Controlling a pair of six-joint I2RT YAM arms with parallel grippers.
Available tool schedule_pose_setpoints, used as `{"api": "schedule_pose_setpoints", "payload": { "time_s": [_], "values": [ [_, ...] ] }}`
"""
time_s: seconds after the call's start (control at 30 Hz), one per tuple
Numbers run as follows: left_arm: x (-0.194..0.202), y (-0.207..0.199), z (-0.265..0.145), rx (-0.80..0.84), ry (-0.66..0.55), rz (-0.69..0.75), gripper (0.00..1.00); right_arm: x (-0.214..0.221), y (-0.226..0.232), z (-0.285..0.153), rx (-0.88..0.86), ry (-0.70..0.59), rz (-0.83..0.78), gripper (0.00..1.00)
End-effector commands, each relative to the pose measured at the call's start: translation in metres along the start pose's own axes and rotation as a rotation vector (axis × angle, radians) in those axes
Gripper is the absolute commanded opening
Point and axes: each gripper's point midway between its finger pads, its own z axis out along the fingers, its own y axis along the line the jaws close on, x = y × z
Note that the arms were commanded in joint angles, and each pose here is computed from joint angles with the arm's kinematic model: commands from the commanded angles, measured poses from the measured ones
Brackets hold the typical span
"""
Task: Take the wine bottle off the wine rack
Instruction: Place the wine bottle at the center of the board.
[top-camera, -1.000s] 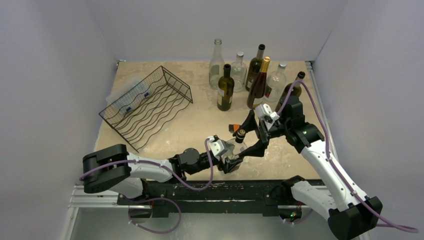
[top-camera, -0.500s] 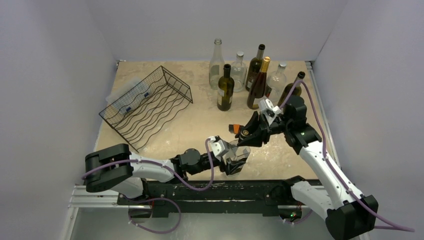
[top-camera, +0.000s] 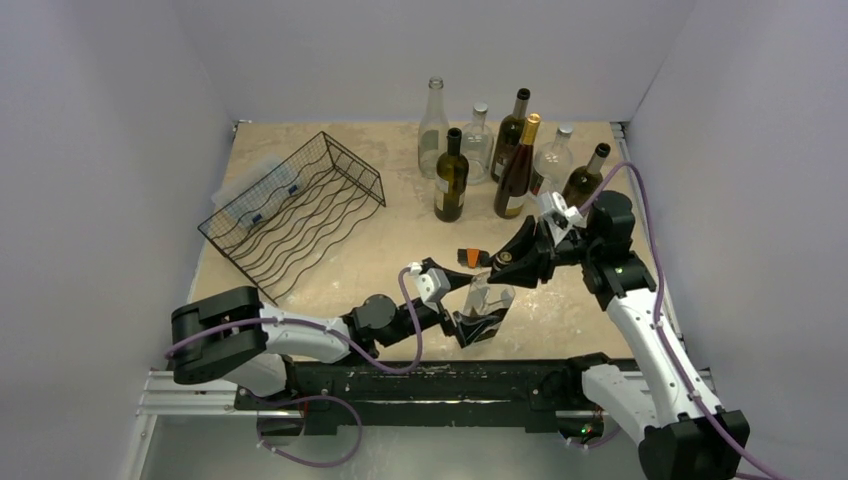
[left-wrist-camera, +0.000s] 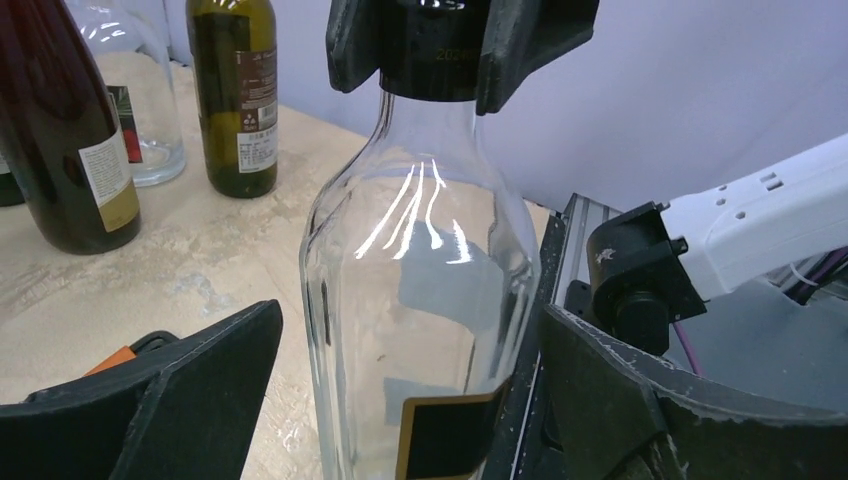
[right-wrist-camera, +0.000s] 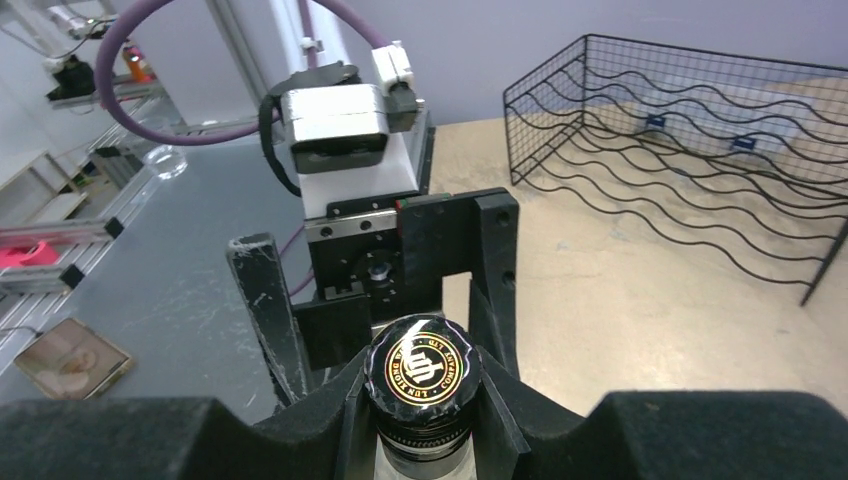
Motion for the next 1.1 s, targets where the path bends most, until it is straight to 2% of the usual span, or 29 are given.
{"api": "schedule_pose_setpoints", "payload": {
  "time_s": [0.0, 0.17, 0.33, 0.6, 0.87, 1.07],
  "values": [
    [-0.039, -0.002, 0.001, -0.007, -0.115, -0.025, 1.00, -0.018, 0.005, -0.009, 0.005, -0.016, -0.070, 0.00],
    [-0.037, 0.004, -0.010, -0.036, -0.065, 0.017, 1.00, -0.023, -0.014, -0.022, 0.124, -0.006, -0.103, 0.00],
    [-0.029, 0.016, -0.027, -0.104, 0.033, 0.039, 1.00, -0.021, -0.036, -0.035, 0.257, 0.092, -0.126, 0.00],
    [-0.026, 0.035, -0.064, -0.234, 0.154, 0.011, 1.00, -0.017, -0.068, -0.056, 0.406, 0.155, -0.151, 0.00],
    [-0.025, 0.054, -0.100, -0.363, 0.217, -0.026, 1.00, -0.044, -0.105, -0.088, 0.660, 0.141, -0.235, 0.00],
    [-0.021, 0.061, -0.121, -0.419, 0.248, -0.056, 1.00, -0.057, -0.135, -0.109, 0.793, 0.099, -0.236, 0.00]
  ]
}}
